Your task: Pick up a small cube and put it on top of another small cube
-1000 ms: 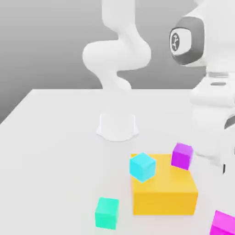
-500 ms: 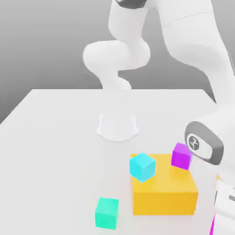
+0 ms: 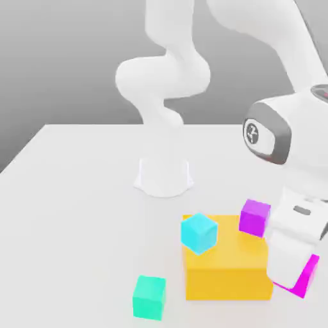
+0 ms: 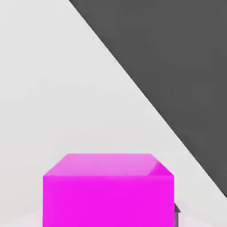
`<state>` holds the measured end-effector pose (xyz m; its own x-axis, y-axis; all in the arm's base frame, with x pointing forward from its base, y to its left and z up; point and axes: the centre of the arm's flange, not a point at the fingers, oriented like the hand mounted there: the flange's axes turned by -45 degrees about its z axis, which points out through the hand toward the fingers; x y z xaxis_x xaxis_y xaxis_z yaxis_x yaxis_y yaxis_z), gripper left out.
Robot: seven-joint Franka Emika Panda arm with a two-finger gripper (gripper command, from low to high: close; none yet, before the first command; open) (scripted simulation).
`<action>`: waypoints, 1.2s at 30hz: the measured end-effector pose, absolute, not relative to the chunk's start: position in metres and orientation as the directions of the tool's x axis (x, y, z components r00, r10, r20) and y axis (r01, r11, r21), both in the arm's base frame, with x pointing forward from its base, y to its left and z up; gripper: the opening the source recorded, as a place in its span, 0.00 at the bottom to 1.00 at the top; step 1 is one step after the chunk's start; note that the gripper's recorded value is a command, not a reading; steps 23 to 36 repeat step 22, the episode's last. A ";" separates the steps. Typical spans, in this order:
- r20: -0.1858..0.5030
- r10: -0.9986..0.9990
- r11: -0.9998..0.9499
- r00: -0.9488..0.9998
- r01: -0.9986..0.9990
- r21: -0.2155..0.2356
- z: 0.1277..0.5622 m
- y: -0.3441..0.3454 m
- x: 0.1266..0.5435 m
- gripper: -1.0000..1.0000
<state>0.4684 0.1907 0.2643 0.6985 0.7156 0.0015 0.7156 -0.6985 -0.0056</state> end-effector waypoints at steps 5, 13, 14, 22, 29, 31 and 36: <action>0.001 0.579 -0.815 0.815 0.579 -0.007 0.299 0.141 0.442 0.00; 0.001 0.348 -0.937 0.937 0.348 -0.006 0.334 0.082 0.382 0.00; 0.000 0.318 -0.948 0.948 0.318 -0.005 0.335 0.076 0.375 0.00; 0.000 0.289 -0.957 0.957 0.289 -0.002 0.277 0.070 0.368 1.00; 0.000 0.289 -0.957 0.957 0.289 -0.002 0.277 0.070 0.368 1.00; 0.000 0.289 -0.957 0.957 0.289 -0.002 0.277 0.070 0.368 1.00; 0.000 0.289 -0.957 0.957 0.289 -0.002 0.277 0.070 0.368 1.00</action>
